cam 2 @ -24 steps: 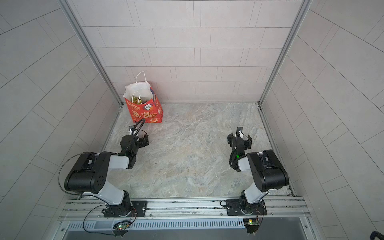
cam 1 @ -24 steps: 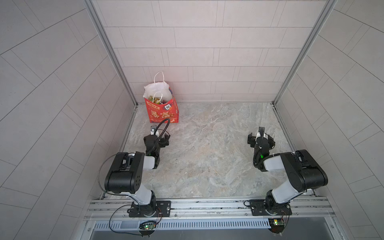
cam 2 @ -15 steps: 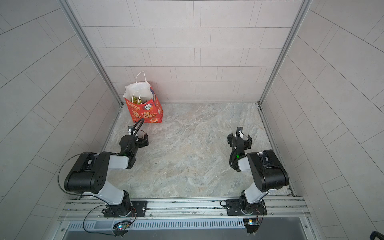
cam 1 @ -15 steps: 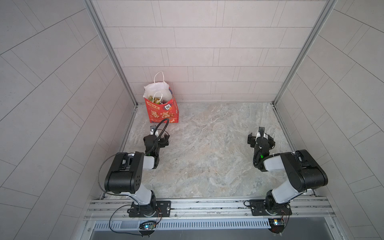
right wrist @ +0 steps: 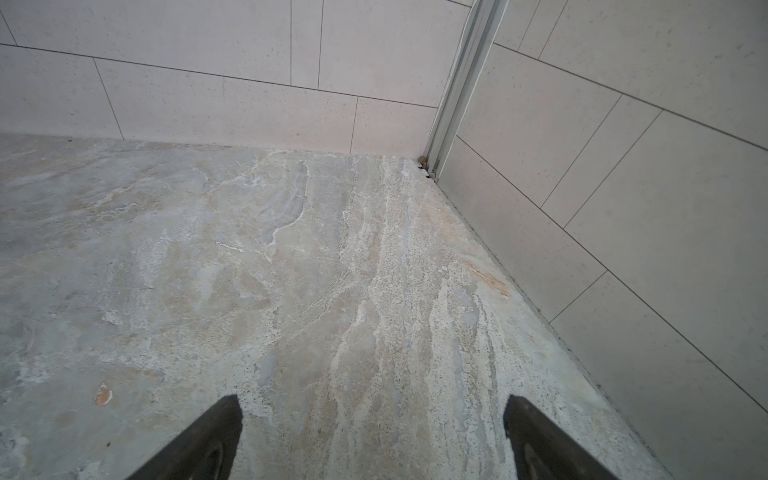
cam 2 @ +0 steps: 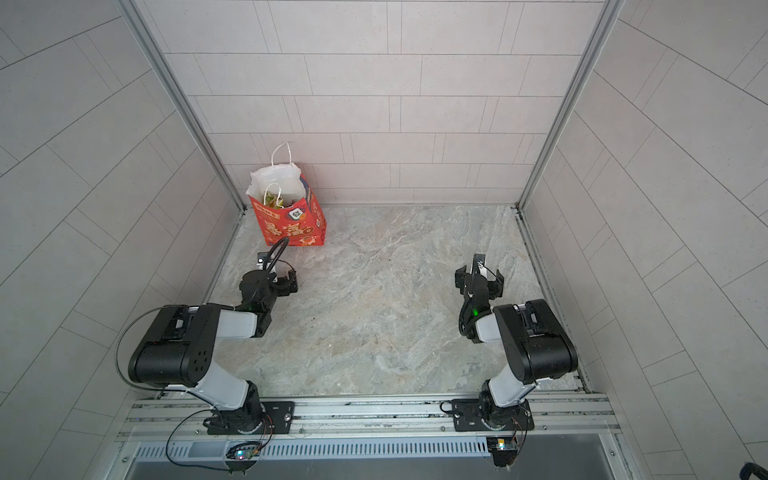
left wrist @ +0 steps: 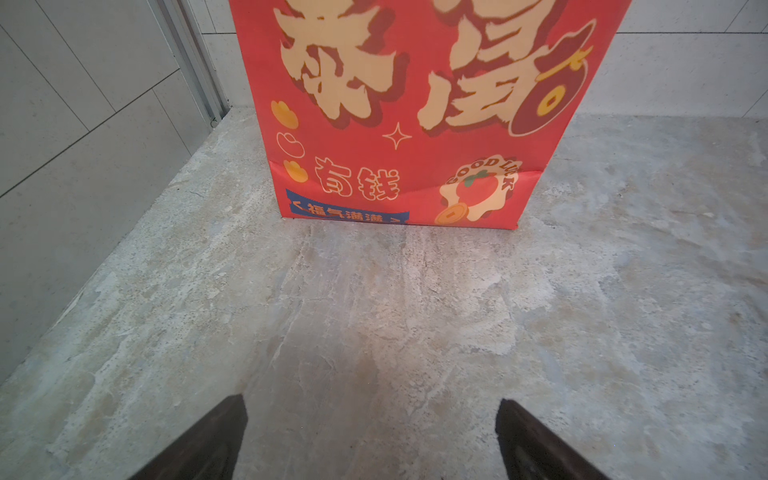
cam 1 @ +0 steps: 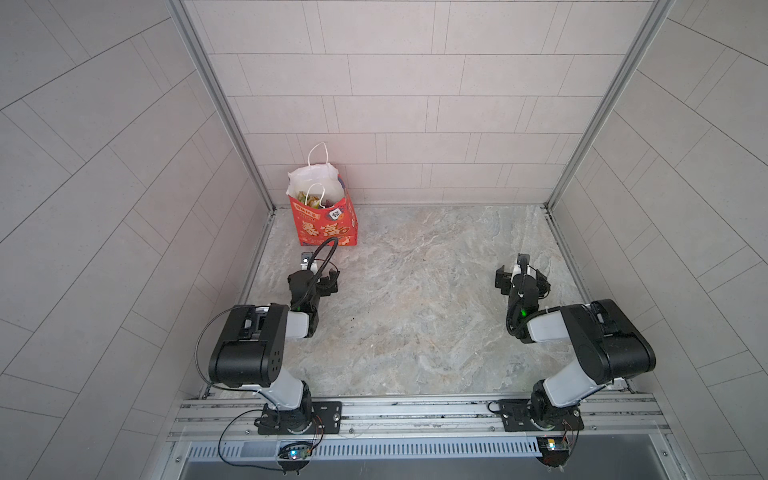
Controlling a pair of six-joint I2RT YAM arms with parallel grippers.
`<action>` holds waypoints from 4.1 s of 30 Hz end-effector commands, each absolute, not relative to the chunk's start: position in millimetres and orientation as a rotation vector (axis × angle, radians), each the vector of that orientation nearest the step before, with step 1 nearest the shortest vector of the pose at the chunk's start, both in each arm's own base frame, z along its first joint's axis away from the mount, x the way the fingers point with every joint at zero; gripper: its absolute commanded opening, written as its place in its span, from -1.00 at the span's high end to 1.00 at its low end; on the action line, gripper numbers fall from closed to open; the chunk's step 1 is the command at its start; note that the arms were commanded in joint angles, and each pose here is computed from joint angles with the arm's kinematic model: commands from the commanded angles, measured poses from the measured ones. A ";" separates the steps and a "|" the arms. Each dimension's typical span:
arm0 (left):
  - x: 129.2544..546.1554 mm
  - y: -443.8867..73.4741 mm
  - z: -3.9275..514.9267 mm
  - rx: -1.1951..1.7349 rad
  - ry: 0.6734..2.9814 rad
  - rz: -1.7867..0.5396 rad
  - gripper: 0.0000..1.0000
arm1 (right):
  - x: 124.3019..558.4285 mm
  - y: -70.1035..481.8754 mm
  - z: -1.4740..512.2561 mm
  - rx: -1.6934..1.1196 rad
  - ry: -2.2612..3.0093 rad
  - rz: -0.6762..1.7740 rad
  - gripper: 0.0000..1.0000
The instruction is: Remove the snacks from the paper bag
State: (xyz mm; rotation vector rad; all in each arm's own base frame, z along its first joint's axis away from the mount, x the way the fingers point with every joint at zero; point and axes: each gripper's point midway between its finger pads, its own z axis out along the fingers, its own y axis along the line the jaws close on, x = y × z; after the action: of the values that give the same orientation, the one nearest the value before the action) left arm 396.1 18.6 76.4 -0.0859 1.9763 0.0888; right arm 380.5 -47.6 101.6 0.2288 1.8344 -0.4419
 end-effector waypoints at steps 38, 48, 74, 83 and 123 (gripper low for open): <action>576.3 119.0 315.9 -0.368 1.847 -0.455 1.00 | 422.6 125.3 237.1 -0.040 1.919 0.329 0.44; 661.8 153.6 213.5 -0.374 1.899 -0.727 1.00 | 428.9 143.5 207.0 -0.041 1.952 0.432 0.44; 715.1 95.2 109.2 -0.322 1.896 -0.919 1.00 | 449.6 192.8 204.1 -0.074 1.891 0.663 0.45; 700.6 29.1 121.2 -0.115 1.943 -0.996 1.00 | 469.2 174.2 226.1 -0.001 1.803 0.673 0.39; 495.0 -174.7 146.7 -0.049 1.968 -0.903 1.00 | 434.3 59.5 192.5 0.469 1.914 0.713 -0.79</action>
State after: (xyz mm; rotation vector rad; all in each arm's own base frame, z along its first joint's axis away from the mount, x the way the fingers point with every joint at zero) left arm 500.4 -154.8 115.6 -0.1162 2.0580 -0.8755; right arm 424.3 43.2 159.9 0.5567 1.9378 0.6337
